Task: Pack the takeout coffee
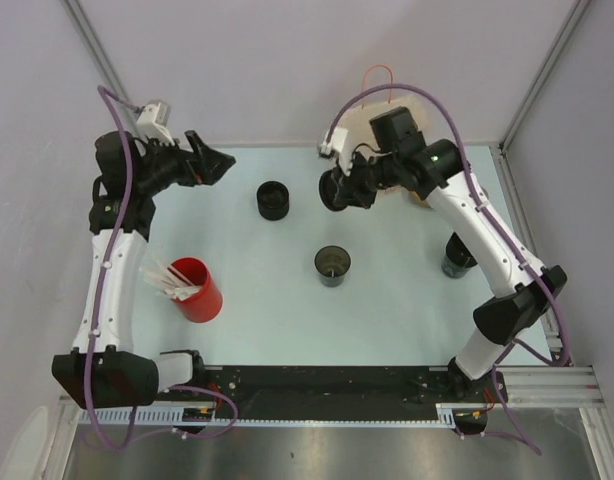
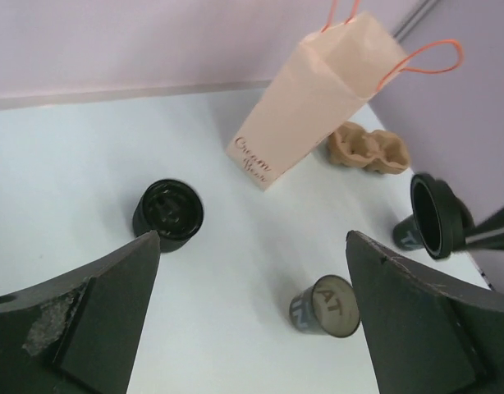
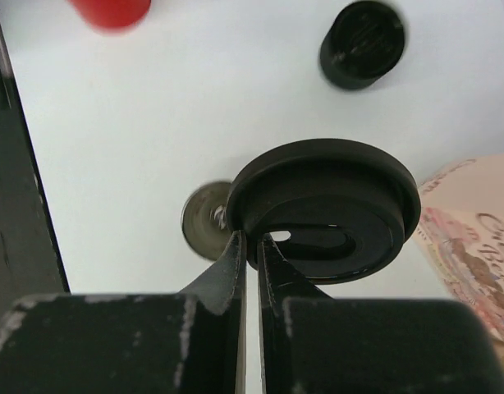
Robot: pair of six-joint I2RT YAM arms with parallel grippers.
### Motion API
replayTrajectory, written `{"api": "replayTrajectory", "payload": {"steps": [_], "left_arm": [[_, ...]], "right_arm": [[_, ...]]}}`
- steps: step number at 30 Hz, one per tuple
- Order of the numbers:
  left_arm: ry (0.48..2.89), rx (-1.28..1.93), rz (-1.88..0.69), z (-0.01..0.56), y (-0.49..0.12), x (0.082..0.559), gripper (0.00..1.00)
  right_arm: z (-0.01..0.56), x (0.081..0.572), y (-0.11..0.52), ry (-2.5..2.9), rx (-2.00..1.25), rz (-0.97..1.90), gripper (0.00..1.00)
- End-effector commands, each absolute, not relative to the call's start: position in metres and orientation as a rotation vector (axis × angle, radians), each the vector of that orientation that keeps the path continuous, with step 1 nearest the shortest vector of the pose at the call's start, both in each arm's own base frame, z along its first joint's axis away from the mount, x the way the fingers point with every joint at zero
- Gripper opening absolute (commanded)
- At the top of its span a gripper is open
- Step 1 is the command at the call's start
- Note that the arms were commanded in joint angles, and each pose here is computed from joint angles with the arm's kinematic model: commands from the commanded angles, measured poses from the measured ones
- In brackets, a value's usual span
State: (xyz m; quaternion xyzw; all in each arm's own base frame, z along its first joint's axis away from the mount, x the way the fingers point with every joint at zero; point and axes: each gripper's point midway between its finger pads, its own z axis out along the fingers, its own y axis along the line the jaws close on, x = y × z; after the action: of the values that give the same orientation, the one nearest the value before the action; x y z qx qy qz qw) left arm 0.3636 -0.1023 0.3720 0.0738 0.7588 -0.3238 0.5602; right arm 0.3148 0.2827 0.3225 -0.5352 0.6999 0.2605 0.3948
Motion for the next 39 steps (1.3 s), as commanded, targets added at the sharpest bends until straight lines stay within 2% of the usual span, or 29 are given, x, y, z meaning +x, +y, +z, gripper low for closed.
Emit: {"api": "replayTrajectory", "payload": {"steps": [1,11,24,39], "left_arm": [[1.862,0.190,-0.713,0.356,-0.086,0.360,1.00],[1.854,0.183,-0.730,0.348,-0.074,0.361,0.99],[1.810,0.180,-0.666,0.349,-0.070,0.345,1.00],[1.826,0.167,-0.719,0.338,-0.074,0.349,0.99]], "right_arm": [[0.256,0.276,0.266,1.910,-1.765,0.452,0.02],[0.197,0.234,0.269,1.945,-2.206,0.268,0.03],[0.167,0.238,0.248,1.986,-2.378,0.013,0.04],[0.141,0.215,0.257,1.967,-2.506,0.150,0.03]]}}
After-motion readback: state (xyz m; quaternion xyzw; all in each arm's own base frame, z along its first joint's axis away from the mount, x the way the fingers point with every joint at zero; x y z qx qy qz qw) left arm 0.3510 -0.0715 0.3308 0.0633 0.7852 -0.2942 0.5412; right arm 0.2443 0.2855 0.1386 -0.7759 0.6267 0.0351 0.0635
